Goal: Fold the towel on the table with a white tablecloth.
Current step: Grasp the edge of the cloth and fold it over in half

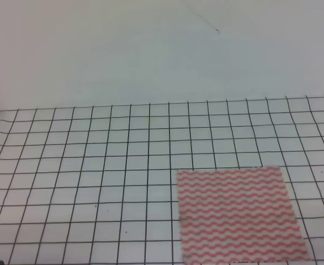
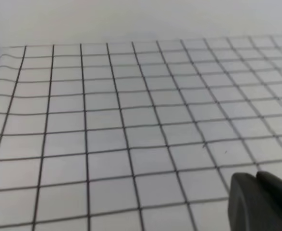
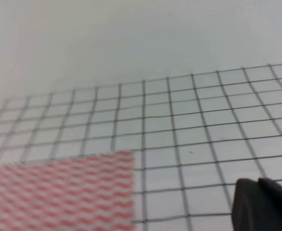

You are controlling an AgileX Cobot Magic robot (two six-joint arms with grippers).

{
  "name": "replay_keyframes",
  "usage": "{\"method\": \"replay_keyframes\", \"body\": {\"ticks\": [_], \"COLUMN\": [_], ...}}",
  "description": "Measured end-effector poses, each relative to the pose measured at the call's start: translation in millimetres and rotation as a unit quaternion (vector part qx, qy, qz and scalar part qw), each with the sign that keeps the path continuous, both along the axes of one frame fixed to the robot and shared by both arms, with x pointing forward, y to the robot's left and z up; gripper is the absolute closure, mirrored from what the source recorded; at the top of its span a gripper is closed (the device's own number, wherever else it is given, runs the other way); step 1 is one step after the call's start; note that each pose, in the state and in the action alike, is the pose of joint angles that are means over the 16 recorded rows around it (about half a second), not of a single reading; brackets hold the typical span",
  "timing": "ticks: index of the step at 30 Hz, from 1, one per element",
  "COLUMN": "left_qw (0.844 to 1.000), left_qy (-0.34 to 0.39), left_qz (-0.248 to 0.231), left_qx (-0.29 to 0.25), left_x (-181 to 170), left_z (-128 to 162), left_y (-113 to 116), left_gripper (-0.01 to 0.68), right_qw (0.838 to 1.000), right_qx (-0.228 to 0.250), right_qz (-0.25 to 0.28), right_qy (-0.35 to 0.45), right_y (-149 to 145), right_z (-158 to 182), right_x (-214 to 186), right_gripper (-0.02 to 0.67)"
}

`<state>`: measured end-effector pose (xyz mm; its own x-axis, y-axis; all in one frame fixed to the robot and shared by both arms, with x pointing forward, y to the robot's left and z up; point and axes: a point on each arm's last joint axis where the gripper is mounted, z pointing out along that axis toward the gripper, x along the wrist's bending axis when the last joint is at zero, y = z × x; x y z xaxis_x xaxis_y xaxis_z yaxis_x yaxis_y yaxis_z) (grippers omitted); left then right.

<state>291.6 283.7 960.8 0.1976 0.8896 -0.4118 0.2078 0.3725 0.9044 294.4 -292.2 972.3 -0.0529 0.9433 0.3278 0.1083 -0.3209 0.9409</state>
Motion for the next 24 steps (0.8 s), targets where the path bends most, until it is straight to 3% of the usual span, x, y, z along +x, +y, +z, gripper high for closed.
{"method": "replay_keyframes", "body": {"ticks": [8, 15, 20, 24], "left_qw": [0.99, 0.95, 0.931, 0.936], "left_qy": [-0.002, 0.008, 0.014, -0.001], "left_qz": [0.005, 0.016, 0.017, 0.008], "left_qx": [-0.14, -0.313, -0.363, -0.351], "left_x": [0, 0, 0, -1], "left_z": [8, 15, 18, 27], "left_y": [-1, 0, 1, 0], "left_gripper": [0.675, 0.675, 0.675, 0.675], "right_qw": [0.993, 0.964, 0.952, 0.956], "right_qx": [0.108, 0.253, 0.295, 0.281], "right_qz": [-0.008, -0.026, -0.027, -0.014], "right_qy": [-0.039, -0.074, -0.078, -0.087], "right_y": [-1, -6, -6, -4], "right_z": [9, 17, 20, 33], "right_x": [0, 0, 0, -3], "right_gripper": [0.65, 0.65, 0.65, 0.65]}}
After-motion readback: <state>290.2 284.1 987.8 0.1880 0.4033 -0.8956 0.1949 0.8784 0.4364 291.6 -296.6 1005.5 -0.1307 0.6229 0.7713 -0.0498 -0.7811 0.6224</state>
